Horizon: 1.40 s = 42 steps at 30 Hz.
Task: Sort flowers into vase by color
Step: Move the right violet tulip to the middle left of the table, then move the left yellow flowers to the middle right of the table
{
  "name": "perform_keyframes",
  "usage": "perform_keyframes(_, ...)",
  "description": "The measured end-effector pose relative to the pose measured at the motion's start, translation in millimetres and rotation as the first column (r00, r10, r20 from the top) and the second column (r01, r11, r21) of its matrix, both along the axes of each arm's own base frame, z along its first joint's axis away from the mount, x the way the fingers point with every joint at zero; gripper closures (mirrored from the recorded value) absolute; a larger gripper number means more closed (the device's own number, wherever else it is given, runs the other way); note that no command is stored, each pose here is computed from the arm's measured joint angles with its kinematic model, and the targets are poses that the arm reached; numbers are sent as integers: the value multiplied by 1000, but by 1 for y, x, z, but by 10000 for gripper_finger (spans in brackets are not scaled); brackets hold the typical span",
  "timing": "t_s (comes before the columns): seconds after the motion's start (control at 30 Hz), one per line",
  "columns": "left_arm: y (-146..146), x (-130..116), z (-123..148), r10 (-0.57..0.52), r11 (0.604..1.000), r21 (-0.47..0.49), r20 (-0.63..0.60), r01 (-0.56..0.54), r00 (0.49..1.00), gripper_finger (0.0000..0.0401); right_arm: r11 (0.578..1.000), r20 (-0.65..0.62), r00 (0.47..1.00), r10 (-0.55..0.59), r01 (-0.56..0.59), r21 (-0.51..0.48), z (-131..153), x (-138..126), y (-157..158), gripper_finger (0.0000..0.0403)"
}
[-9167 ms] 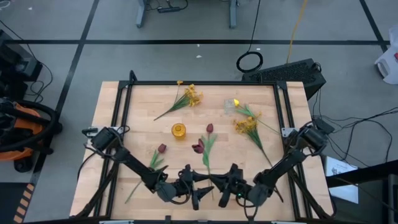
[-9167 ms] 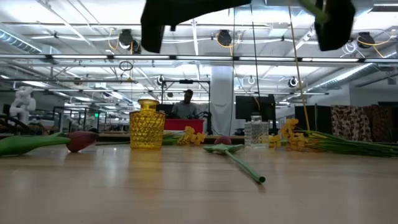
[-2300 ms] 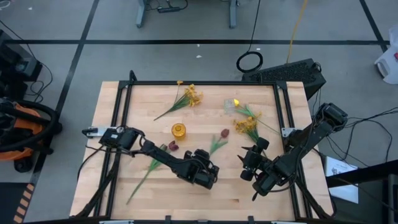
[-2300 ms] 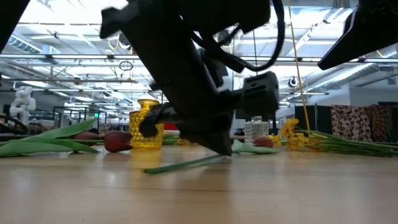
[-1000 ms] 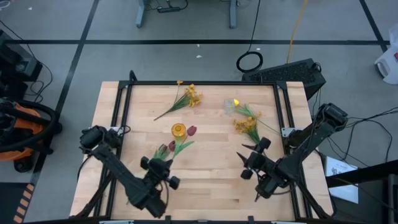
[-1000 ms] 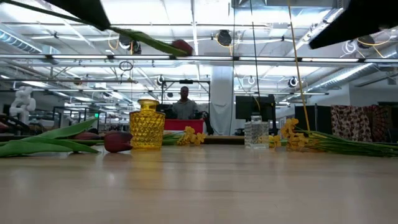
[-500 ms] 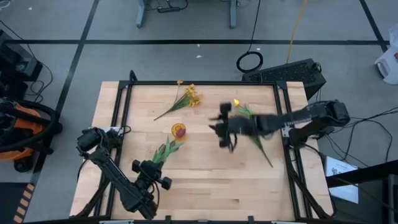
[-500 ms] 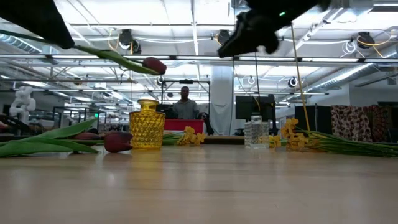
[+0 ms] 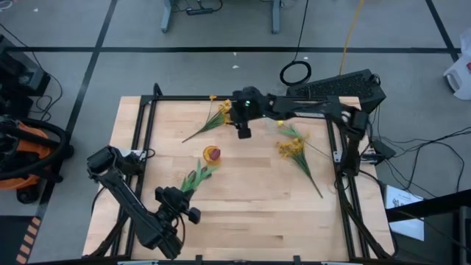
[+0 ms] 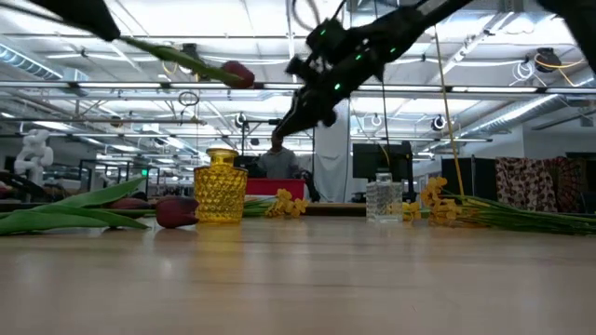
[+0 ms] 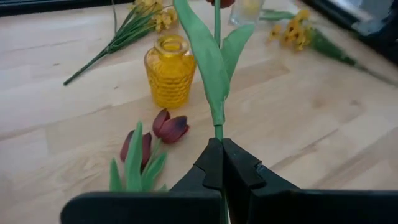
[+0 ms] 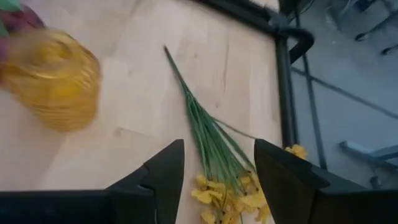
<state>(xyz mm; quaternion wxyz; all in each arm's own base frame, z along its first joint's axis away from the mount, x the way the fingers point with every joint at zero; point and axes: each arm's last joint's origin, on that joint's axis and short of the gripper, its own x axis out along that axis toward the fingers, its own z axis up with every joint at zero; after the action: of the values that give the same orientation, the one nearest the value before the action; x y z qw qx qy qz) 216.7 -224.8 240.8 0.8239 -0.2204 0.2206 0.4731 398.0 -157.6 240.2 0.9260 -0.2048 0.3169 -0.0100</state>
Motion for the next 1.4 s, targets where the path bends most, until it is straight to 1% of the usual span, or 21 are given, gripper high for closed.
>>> perform_keyframes(0.07, 1, -1, 4, -1, 1000, -6, 18, 1, 1000, 401, 999, -46, 999, -27, 28, 29, -13, 11, -10, 216)
perform_keyframes(0.1, 2, -2, 5, -2, 1000, -9, 21, 3, 1000, 401, 996, -67, 996, -57, 61, 67, -19, 15, -13, 215)
perform_keyframes(0.17, 2, -2, 6, -2, 1000, -12, 23, 2, 1000, 401, 976, -110, 990, -85, 105, 189, -28, 20, -15, 210)
perform_keyframes(0.23, 2, -2, 6, 0, 1000, -12, 24, 1, 1000, 401, 943, -135, 990, -51, 92, 319, -34, 26, -7, 204)
perform_keyframes(0.3, 4, 0, 6, 14, 1000, -20, 17, -13, 1000, 401, 922, -147, 988, -37, 90, 376, -40, 33, 7, 200)
perform_keyframes(0.43, 10, 3, 2, 65, 996, -54, -42, -67, 997, 401, 923, -199, 977, -81, 149, 354, -56, 44, 29, 201)
perform_keyframes(0.57, 14, 2, -5, 131, 980, -123, -173, -154, 976, 401, 927, -215, 975, -61, 135, 350, -59, 46, 40, 207)
perform_keyframes(0.63, 14, 0, -9, 144, 975, -135, -212, -175, 967, 401, 929, -238, 970, -44, 127, 347, -60, 44, 43, 210)
perform_keyframes(0.7, 13, -3, -13, 147, 973, -137, -240, -183, 960, 401, 931, -259, 965, -39, 129, 340, -58, 40, 43, 214)
perform_keyframes(0.77, 15, -7, -19, 154, 971, -132, -285, -198, 946, 401, 939, -245, 968, -60, 138, 315, -51, 38, 40, 217)
perform_keyframes(0.83, 16, -10, -31, 149, 971, -130, -334, -202, 931, 401, 939, -272, 960, -65, 151, 310, -45, 32, 38, 220)
perform_keyframes(0.9, 17, -13, -47, 129, 969, -154, -362, -195, 923, 399, 937, -282, 957, -62, 153, 313, -40, 29, 39, 223)
perform_keyframes(0.93, 17, -15, -53, 114, 969, -162, -368, -184, 923, 395, 935, -308, 950, -55, 158, 318, -38, 25, 41, 224)
perform_keyframes(1.03, 19, -19, -71, 102, 966, -187, -366, -180, 925, 375, 932, -350, 936, -41, 162, 324, -28, 16, 47, 228)
perform_keyframes(1.1, 22, -20, -76, 109, 964, -187, -373, -190, 921, 354, 929, -384, 923, -32, 169, 329, -17, 7, 53, 230)
perform_keyframes(1.17, 22, -21, -77, 113, 960, -195, -395, -203, 912, 325, 924, -406, 914, -28, 179, 339, -6, 0, 60, 232)
perform_keyframes(1.27, 22, -22, -71, 121, 947, -217, -442, -237, 889, 269, 916, -433, 901, -19, 190, 354, 12, -12, 76, 232)
perform_keyframes(1.4, 19, -25, -54, 108, 926, -266, -495, -269, 862, 195, 913, -407, 913, 4, 162, 373, 43, -28, 104, 232)
